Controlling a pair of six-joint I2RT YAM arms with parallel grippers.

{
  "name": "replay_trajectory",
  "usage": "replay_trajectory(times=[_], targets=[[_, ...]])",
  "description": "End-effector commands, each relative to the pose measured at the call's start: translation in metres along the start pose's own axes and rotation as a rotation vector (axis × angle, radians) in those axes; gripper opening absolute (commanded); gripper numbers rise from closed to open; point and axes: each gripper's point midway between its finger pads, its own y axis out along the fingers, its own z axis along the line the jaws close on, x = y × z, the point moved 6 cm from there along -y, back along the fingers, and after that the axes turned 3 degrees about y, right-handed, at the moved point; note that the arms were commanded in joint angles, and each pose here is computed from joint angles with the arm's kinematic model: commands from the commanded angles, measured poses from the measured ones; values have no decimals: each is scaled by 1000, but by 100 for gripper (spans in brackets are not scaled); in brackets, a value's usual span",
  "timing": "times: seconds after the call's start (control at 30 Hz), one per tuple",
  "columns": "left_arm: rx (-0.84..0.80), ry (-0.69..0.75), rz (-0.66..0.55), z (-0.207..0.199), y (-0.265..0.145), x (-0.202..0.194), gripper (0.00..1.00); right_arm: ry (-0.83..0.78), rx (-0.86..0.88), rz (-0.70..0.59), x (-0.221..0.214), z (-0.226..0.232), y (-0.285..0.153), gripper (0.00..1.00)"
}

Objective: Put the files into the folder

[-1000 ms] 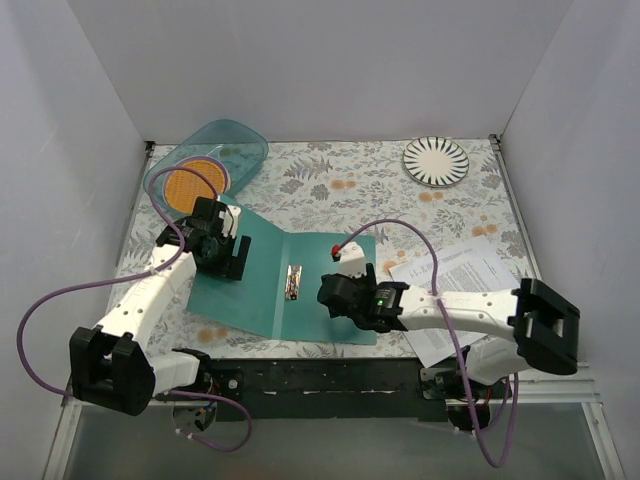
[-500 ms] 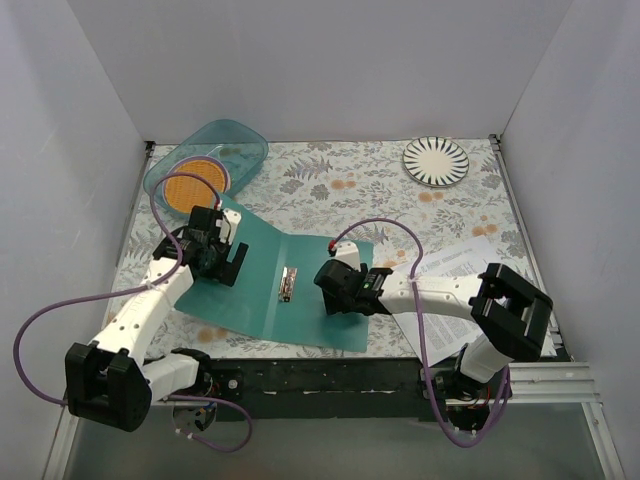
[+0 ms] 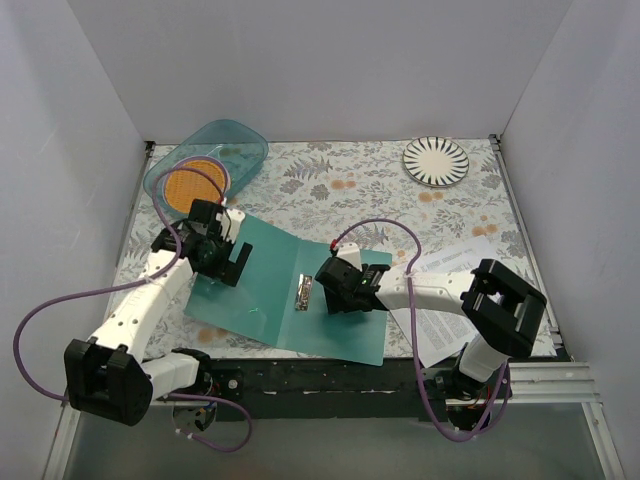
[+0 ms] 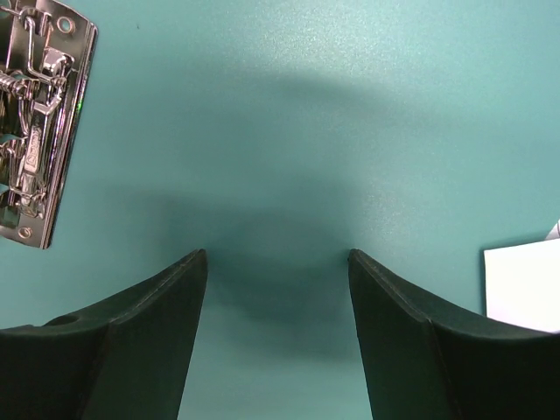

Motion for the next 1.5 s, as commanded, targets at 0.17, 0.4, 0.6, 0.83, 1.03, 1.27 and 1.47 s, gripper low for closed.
replay_trajectory(times=[0.17,0.4,0.6,0.83,1.03,1.27,1.47], targets=[[161,30,-229,37,-89,55,98,-10,-54,62,-8,-16,14,72],[-61,66,-315,10,-84,65,98,-10,-70,63,-7,-27,19,71],[-307,69,-332,-23,-61,85,98,-9,-4,-13,15,-19,7,72],[-424,123,-397,-64,-71,136,97,92,147,-168,63,-6,-59,78],[-555,187,-367,-120,-63,154,95,223,-9,-182,45,-56,-85,78],[-607,311,-301,-183,-36,143,93,484,-158,-130,-27,-129,-101,77],[-667,358,-272,-230,-22,146,93,685,-164,-175,-58,-161,-110,77]])
